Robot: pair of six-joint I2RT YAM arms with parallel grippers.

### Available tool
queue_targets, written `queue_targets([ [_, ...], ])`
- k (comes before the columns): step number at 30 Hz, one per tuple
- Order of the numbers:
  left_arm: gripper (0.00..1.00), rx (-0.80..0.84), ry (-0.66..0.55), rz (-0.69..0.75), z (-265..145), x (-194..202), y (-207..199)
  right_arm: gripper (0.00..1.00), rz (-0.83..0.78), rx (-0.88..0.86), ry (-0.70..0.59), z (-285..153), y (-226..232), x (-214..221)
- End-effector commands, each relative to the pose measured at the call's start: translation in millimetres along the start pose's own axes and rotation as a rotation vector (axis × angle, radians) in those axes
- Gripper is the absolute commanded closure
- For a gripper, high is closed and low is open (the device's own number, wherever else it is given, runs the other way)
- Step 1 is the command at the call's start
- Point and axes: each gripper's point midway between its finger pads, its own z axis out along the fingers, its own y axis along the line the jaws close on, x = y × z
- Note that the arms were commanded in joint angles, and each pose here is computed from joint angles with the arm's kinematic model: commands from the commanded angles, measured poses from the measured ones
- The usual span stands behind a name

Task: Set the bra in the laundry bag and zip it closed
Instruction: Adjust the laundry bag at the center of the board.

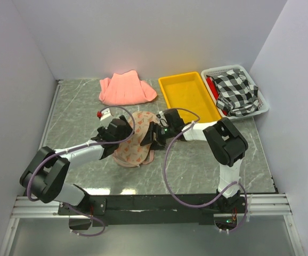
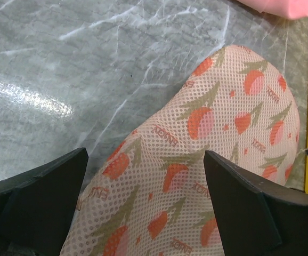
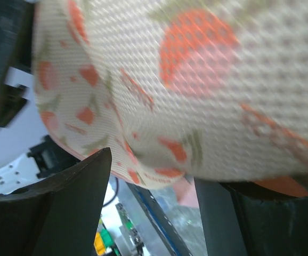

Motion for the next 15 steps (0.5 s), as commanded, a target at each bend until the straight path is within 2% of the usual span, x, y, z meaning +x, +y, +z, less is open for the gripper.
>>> queue_targets([
  [1, 0.03, 0.04, 0.012, -0.008, 3.0, 2.0, -8.9, 0.3, -0.02, -0.108, -0.052, 11.4, 34.3, -17.6],
  [4, 0.04, 0.039, 0.023, -0.008, 5.3, 5.4, -9.2, 0.3, -0.007, -0.173, -0.048, 19.0, 43.9, -20.8],
  [11, 0.04, 0.003, 0.041, 0.007, 11.2, 13.8, -1.5, 0.31, -0.008, -0.035, -0.091, 24.8, 19.8, -21.2],
  [14, 0.04, 0.003, 0.043, 0.006, 11.5, 15.4, -0.3, 0.37, -0.01, -0.015, -0.121, 20.2, 16.2, -19.5],
  [15, 0.05, 0.002, 0.044, 0.008, 11.4, 15.9, 0.4, 0.42, -0.005, -0.012, -0.115, 22.3, 14.3, -17.8],
])
